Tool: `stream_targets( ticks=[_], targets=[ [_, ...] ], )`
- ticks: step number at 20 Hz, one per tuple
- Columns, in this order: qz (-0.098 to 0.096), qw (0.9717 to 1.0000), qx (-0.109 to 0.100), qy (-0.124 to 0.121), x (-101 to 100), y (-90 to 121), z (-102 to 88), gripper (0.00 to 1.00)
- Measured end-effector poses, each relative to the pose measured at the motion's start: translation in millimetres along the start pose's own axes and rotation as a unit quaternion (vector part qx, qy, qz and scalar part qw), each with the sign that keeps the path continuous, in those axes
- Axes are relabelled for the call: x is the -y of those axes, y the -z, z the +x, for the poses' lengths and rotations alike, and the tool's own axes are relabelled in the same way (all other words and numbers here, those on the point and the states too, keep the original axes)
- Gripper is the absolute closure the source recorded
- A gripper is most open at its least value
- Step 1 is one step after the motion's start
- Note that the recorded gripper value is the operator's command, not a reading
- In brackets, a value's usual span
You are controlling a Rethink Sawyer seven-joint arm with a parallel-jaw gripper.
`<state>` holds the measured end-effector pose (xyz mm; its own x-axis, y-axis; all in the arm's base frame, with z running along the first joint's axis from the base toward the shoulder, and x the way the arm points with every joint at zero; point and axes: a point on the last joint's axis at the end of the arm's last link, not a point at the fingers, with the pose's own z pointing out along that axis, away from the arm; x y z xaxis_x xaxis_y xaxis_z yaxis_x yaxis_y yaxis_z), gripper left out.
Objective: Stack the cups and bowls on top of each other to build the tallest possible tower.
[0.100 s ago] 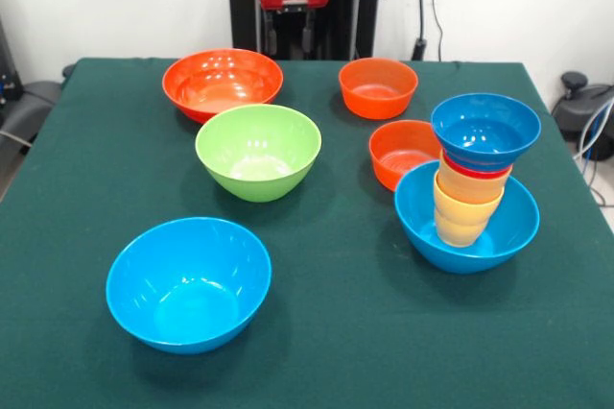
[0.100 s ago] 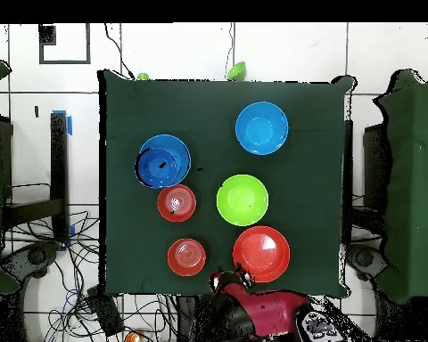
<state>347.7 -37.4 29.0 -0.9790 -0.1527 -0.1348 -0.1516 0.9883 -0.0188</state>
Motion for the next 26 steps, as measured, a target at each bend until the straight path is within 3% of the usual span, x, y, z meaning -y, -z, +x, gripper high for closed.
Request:
stream_targets(
  ticks=[5, 14, 19, 26],
  targets=[
    [-0.001, 1.0000, 0.008, -0.004, 8.4, 0.3, -15.9, 0.00],
    [-0.001, 0.9987, 0.050, 0.013, 18.7, -17.6, -70.0, 0.00],
    [0.005, 0.9970, 0.070, 0.035, 21.6, -29.9, -95.2, 0.00],
    [0.002, 0.9938, 0.085, 0.072, 19.6, -44.3, -110.2, 0.00]
  ],
)
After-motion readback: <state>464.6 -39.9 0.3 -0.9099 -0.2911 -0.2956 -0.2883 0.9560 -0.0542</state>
